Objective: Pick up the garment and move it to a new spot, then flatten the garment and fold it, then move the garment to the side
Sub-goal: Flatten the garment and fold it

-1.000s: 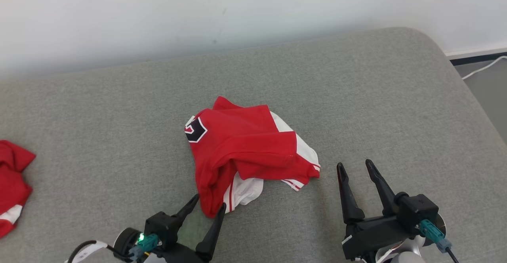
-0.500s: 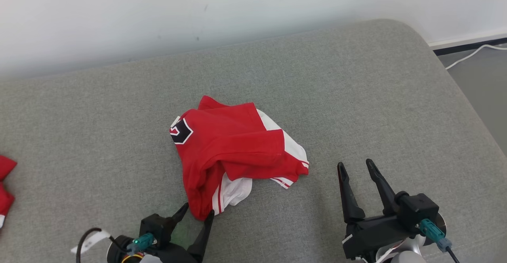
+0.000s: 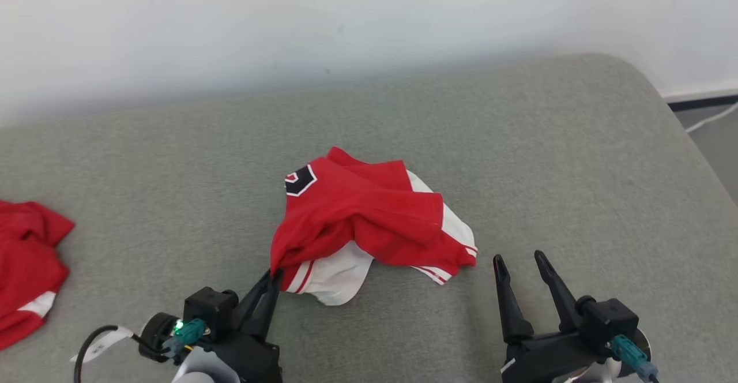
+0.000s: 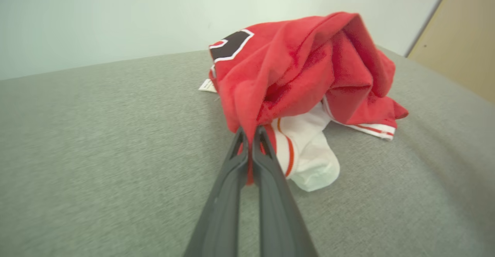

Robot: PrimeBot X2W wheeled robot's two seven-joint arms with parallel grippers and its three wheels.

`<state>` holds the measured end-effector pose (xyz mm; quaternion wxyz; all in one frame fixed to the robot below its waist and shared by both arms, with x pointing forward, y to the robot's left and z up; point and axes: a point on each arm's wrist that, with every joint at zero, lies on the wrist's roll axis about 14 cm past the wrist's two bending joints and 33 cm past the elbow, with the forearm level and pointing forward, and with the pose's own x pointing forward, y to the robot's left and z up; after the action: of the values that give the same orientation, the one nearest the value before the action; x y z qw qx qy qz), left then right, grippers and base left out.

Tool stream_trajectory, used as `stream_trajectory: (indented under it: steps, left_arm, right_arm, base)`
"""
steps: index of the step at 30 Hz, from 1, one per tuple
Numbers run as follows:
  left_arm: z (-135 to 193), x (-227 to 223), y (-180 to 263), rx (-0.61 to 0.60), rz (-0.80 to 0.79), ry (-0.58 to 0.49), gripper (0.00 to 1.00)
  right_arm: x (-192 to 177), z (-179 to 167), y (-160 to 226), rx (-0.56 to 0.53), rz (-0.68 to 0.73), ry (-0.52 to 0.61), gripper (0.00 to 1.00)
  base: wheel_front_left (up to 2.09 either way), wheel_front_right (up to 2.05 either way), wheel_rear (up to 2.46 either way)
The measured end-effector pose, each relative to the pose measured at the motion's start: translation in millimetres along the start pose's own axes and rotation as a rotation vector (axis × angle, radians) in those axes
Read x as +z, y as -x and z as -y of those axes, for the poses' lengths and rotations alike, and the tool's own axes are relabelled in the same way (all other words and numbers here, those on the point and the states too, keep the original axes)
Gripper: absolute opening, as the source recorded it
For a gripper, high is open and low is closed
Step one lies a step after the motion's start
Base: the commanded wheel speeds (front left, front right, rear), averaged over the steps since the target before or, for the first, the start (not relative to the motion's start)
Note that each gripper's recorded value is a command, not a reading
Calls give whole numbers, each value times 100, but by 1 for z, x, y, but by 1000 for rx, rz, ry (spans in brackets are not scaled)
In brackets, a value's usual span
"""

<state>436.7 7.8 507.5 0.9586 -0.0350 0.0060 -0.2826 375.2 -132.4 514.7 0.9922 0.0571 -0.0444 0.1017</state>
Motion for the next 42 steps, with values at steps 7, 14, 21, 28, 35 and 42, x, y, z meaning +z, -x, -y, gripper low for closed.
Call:
stream_trajectory:
  steps: [7, 14, 21, 28, 35, 42]
  left_arm:
    - [-30, 47, 27, 81, 78, -129, 0]
    - [-58, 88, 58, 175, 127, -253, 0]
    - [-56, 83, 73, 184, 89, -248, 0]
    - [-37, 27, 72, 152, -21, -127, 0]
    - [-49, 22, 74, 214, 19, -116, 100]
    - [-64, 39, 85, 299, 115, -111, 100]
  right_arm:
    - [-2, -22, -1, 62, -2, -27, 100]
    - [2, -37, -6, 107, 12, -38, 100]
    - [1, -41, -6, 120, 9, -41, 100]
    - [-1, -35, -7, 103, 4, -39, 100]
    - [-2, -33, -8, 96, 0, -37, 100]
    - [-3, -37, -11, 109, 0, -39, 100]
  base:
    - [0, 0, 0]
    - [0, 0, 0]
    - [0, 0, 0]
    - [0, 0, 0]
    - [0, 0, 0]
    - [0, 0, 0]
